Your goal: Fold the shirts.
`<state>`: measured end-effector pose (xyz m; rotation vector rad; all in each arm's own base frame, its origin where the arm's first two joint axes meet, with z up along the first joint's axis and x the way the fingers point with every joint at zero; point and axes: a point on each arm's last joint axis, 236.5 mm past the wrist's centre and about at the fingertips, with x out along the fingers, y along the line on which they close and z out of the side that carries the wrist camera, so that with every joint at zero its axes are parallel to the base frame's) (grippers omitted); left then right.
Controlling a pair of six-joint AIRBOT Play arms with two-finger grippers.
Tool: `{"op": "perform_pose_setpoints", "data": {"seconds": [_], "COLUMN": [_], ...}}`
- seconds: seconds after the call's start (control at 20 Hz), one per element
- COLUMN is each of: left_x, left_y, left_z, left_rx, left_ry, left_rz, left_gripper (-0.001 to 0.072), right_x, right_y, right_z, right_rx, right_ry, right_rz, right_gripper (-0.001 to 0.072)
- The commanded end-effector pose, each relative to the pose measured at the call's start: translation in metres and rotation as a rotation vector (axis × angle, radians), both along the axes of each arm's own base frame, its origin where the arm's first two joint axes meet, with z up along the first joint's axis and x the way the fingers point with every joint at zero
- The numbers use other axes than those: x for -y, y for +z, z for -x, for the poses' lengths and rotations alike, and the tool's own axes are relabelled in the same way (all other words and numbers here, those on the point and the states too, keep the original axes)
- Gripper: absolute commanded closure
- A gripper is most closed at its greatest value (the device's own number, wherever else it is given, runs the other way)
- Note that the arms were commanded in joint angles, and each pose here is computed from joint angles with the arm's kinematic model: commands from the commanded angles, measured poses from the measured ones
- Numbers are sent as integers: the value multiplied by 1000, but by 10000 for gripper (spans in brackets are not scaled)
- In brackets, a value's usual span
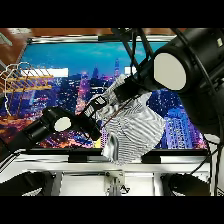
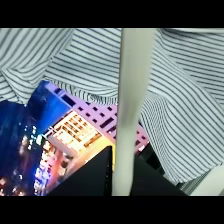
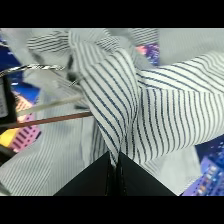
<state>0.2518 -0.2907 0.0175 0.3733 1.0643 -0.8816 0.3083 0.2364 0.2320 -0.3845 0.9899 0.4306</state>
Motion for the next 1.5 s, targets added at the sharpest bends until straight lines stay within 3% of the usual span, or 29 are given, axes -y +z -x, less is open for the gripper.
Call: {"op": "perform_pose_setpoints", "data": {"seconds": [0.0, 0.1, 0.15, 0.2, 0.25, 0.45, 0.65, 0.7, 0.8, 0.85, 0.95, 1.15, 1.45], "left_x": [11, 15, 17, 18, 17, 17, 15, 14, 11, 9, 6, 0, -16], "left_y": [8, 16, 18, 19, 18, 18, 15, 12, 9, 7, 5, 2, -3], "left_z": [-8, -12, -12, -12, -12, -12, -4, 1, 9, 12, 16, 15, 21], "left_rx": [10, 19, 21, 20, 19, 19, 10, 6, -7, -11, -9, 18, 16], "left_ry": [47, 56, 57, 57, 57, 56, 12, -17, -59, -80, -123, -172, -247], "left_rz": [61, 87, 96, 97, 96, 96, 67, 50, 22, 7, -14, -51, -130], "left_gripper": [646, 647, 646, 646, 646, 646, 646, 646, 646, 646, 646, 646, 646], "right_x": [-7, -9, -11, -15, -16, 26, 152, 188, 255, 281, 294, 204, 132], "right_y": [-8, -17, -21, -23, -21, 24, 99, 106, 102, 90, 46, -10, -43], "right_z": [13, 13, 10, 6, 2, -26, -80, -91, -107, -111, -102, -98, -85], "right_rx": [-70, -100, -103, -94, -71, 51, 319, 357, 388, 367, 208, 114, 46], "right_ry": [-25, -30, -29, -11, 27, -76, -386, -440, -495, -462, -150, 457, 787], "right_rz": [-30, -15, -8, -4, 6, -79, -220, -228, -167, -75, 162, 114, 145], "right_gripper": [617, 616, 544, 288, 107, 102, 108, 163, 163, 163, 161, 160, 161]}}
